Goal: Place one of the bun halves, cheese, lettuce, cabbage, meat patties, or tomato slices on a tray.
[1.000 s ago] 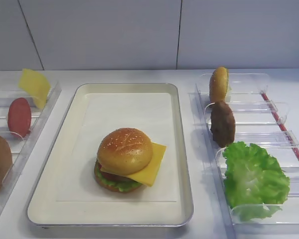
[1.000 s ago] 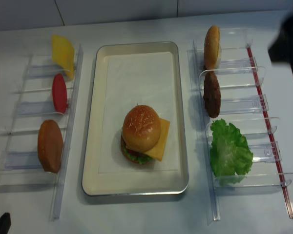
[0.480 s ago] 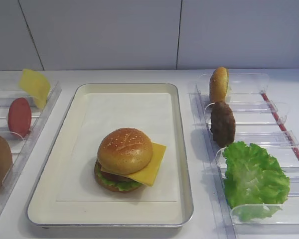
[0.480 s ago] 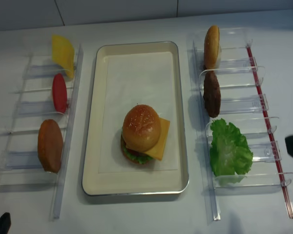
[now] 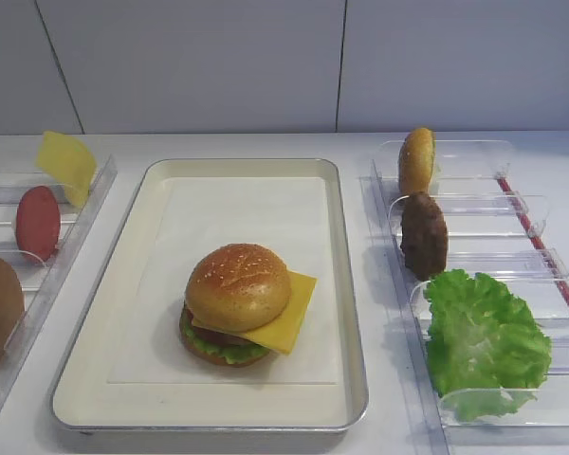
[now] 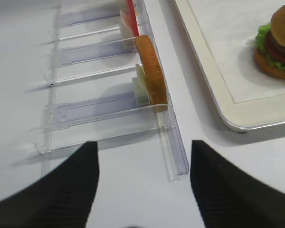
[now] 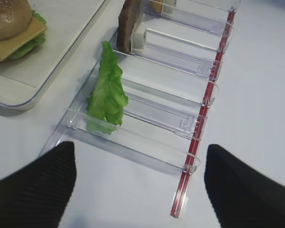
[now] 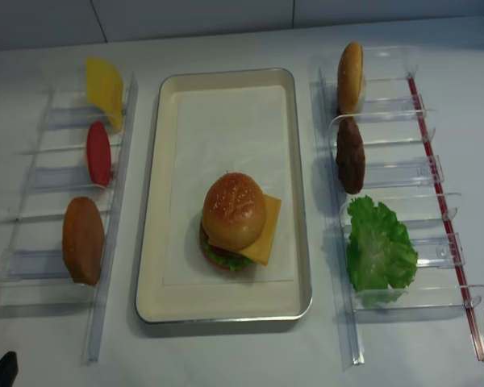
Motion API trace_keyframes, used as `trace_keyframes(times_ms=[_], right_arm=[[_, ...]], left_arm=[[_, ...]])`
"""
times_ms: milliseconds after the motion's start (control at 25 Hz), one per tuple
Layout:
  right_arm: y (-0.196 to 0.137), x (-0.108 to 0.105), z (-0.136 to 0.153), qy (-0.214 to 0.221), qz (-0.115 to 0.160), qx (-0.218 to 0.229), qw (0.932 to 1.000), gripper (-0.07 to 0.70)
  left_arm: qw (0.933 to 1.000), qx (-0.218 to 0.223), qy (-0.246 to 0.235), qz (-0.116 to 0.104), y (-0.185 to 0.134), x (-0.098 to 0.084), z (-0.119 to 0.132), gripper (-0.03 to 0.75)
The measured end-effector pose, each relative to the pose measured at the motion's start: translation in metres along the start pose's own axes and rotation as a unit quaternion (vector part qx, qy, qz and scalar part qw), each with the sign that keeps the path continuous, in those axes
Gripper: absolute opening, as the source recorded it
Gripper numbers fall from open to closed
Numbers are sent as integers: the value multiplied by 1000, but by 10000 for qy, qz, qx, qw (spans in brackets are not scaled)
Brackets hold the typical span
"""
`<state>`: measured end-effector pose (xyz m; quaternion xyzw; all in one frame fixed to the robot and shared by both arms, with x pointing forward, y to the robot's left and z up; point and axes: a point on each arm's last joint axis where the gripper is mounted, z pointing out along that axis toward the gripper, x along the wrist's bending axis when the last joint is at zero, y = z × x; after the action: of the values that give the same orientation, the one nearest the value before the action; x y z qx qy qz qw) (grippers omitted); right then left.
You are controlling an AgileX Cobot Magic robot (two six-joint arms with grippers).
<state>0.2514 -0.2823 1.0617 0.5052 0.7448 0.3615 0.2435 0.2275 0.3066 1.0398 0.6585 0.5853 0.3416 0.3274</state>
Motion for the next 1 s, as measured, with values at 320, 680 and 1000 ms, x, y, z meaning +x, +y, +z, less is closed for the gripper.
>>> trace_keyframes(times_ms=[320,680,1000], right_arm=[[-29,5,-11,-67,-109,-615,9980,571],[-33,3,-5,-124,63,-530,9985,571],[-33,3,-5,-139,117,-535,9984,571]], left_arm=[[10000,0,0,0,0,0,0,413],[10000,0,0,0,0,0,0,413],[10000,0,0,0,0,0,0,413]])
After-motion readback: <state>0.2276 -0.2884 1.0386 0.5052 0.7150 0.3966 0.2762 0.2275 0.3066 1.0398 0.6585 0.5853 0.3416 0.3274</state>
